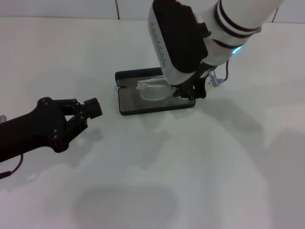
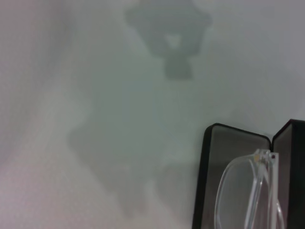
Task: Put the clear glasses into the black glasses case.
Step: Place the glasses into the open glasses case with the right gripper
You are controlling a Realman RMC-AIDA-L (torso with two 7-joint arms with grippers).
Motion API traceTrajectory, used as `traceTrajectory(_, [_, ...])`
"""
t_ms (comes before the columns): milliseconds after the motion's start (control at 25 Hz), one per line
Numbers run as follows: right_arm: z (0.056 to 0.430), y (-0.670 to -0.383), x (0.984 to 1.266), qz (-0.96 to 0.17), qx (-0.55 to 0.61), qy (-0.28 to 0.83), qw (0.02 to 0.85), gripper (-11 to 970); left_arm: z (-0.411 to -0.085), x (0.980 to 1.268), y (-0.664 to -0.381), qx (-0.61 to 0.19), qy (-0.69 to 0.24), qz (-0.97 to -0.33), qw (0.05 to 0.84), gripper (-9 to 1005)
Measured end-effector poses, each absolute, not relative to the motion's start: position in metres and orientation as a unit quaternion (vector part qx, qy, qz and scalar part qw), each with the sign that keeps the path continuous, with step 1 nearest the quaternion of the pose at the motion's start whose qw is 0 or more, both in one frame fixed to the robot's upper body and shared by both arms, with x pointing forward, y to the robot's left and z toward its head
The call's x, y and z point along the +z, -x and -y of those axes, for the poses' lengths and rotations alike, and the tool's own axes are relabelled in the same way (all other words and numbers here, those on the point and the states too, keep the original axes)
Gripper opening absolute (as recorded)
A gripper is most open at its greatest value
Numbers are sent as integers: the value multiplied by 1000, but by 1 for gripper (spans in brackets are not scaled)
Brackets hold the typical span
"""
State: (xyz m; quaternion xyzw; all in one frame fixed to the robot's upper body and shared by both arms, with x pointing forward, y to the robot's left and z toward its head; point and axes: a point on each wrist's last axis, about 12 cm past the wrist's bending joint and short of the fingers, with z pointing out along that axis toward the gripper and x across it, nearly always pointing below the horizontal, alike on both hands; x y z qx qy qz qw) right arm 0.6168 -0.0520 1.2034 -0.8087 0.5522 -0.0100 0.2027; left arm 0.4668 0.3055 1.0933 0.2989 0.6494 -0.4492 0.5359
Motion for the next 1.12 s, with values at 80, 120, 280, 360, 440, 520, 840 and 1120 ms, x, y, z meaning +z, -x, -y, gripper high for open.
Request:
traceTrajectory(80, [52,-616,1199,-549,-16,810,206,92,-306,1093,-467,-449,-299,-650,536,65])
traceTrajectory(120, [51,-616,1198,-548,-17,810,207,92,-306,1093,-466,-449,-298,-650,536,65])
traceTrajectory(280, [52,-615,1191,-546,-22,811,209,92,-306,1093,-466,-449,-297,-651,535,65])
traceTrajectory(360, [51,-615,1189,-546,-24,810,213,93,-306,1093,-466,-449,-297,-651,535,65])
traceTrajectory(440, [51,-614,1186,-545,-27,810,216,93,-306,1093,-466,-450,-296,-651,535,65])
traceTrajectory(520, [50,-614,1184,-545,-29,809,218,93,-305,1093,-466,-450,-296,-651,535,65])
traceTrajectory(840, [49,-614,1182,-556,-24,800,223,94,-305,1093,-467,-451,-296,-650,535,64])
traceTrajectory(1120, [50,-617,1180,-566,-25,791,231,95,-304,1093,-467,-450,-297,-650,536,64])
